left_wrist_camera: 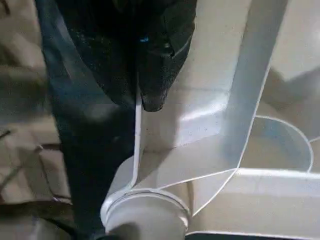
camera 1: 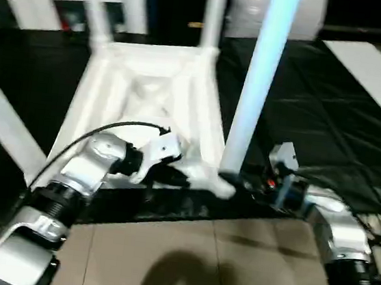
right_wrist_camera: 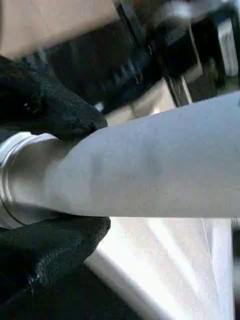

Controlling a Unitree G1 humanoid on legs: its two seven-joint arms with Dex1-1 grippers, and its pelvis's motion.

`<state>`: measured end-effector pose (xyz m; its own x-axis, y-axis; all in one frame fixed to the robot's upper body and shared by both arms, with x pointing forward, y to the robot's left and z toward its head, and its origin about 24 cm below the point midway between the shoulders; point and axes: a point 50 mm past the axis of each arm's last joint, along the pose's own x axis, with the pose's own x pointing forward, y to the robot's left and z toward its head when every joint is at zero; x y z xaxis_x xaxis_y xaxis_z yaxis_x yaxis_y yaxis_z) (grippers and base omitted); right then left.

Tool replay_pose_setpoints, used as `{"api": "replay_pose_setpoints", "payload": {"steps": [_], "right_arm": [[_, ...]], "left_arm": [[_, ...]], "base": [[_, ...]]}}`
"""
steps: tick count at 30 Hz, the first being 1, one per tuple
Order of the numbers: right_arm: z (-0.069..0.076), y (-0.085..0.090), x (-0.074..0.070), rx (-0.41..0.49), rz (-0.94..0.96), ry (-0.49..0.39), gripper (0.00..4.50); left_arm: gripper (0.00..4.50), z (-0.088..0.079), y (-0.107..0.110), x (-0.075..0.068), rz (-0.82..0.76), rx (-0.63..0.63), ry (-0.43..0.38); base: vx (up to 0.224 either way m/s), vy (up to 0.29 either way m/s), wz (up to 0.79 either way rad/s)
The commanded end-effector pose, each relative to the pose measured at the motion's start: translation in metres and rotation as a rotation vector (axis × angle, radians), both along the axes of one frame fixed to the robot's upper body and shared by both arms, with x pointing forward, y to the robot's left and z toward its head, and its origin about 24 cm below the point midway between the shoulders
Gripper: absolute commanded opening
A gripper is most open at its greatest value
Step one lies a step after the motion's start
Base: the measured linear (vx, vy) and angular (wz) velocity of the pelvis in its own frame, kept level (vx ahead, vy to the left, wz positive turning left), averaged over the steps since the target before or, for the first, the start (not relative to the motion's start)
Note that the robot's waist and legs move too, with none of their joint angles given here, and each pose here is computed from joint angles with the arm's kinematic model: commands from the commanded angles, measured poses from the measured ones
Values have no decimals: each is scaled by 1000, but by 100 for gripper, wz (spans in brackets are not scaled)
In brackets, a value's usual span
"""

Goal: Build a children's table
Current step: Rotate leg to tighten

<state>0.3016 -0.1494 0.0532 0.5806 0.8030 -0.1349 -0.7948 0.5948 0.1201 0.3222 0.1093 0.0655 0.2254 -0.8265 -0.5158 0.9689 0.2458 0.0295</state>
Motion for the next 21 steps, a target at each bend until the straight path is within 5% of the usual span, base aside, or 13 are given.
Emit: {"api": "replay_pose_setpoints", "payload": {"steps": [1,11,13,18,21], "right_arm": [[-6,49,-8,34,127,45,193],[-8,94,28,-1,-451,146,193],[-6,96,27,-8,-451,119,263],[-7,88,26,-30,-433,85,307],[-13,63,24,-72,-457,31,322]], "left_arm": [[0,20,-40,-1,-73,-103,-77],[0,23,-60,19,151,-80,-183],[0,22,-60,18,144,-72,-194],[0,19,-57,16,109,-60,-205],[0,15,-46,16,88,-30,-219]], "base": [[0,0,0],[0,0,0],[0,0,0],[0,0,0],[0,0,0]]}}
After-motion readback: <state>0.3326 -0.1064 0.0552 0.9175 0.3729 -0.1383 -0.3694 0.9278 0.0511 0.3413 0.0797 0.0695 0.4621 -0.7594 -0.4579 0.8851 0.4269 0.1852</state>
